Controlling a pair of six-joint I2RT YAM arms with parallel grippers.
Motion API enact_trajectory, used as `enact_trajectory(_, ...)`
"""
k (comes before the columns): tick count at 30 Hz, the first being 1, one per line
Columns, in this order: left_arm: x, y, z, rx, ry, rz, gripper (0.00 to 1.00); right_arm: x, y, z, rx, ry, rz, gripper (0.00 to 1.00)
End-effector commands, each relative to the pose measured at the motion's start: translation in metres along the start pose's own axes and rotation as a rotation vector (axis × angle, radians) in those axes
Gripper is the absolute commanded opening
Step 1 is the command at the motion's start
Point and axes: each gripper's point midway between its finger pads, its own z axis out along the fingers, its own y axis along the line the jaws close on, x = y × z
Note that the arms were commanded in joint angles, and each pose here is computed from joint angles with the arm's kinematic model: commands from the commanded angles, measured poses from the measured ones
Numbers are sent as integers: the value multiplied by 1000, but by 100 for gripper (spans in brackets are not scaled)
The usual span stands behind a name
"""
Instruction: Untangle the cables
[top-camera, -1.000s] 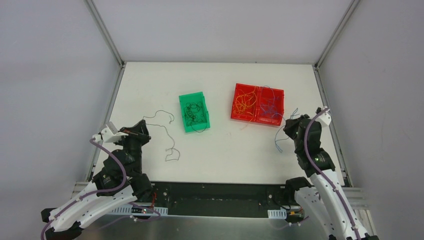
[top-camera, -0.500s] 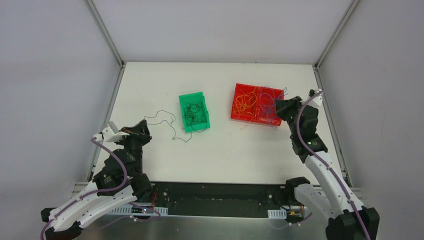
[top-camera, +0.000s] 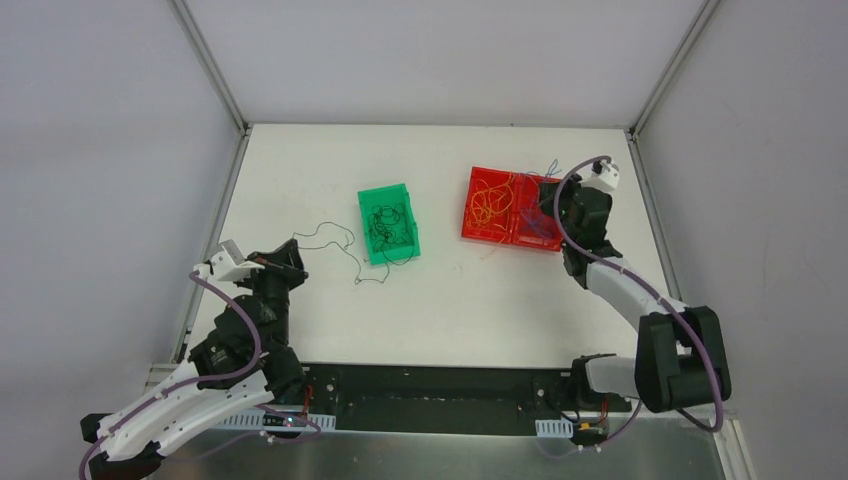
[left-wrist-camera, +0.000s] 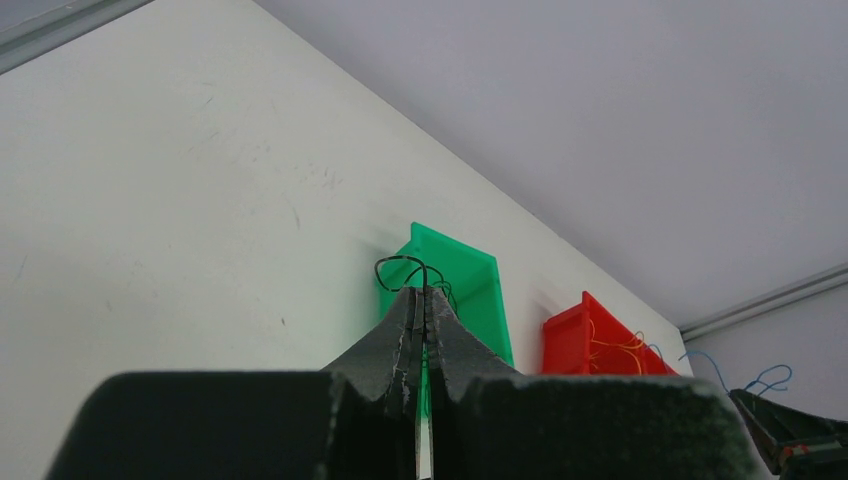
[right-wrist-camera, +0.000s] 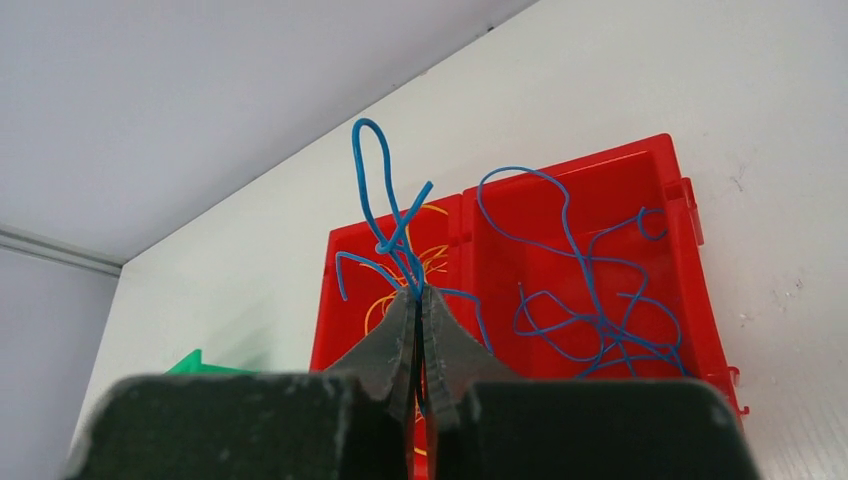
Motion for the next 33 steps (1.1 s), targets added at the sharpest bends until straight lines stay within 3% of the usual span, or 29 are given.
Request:
enact_trajectory(1,-1,-3,-1,12,5,-8,0,-20,3,19,-23,-113,-5,0)
enact_trajectory(7,-2,-4,-1,16,5,-11,0,20,-43,44,154,-14,-48,0)
enact_trajectory(12,-1,-3,-1,14,4,-13,0,36,-89,39,430,68,-18,0)
enact_trajectory(19,-2,-4,-1,18,5,-16,0,50,-114,37,647,270,-184,0)
enact_trajectory(29,-1,-5,-1,19,8,-11,0,101,-117,54,693,653,-281,0)
enact_trajectory(33,0,-6,-1,22,12,-6,0,108,-115,56,690,707,-289,0)
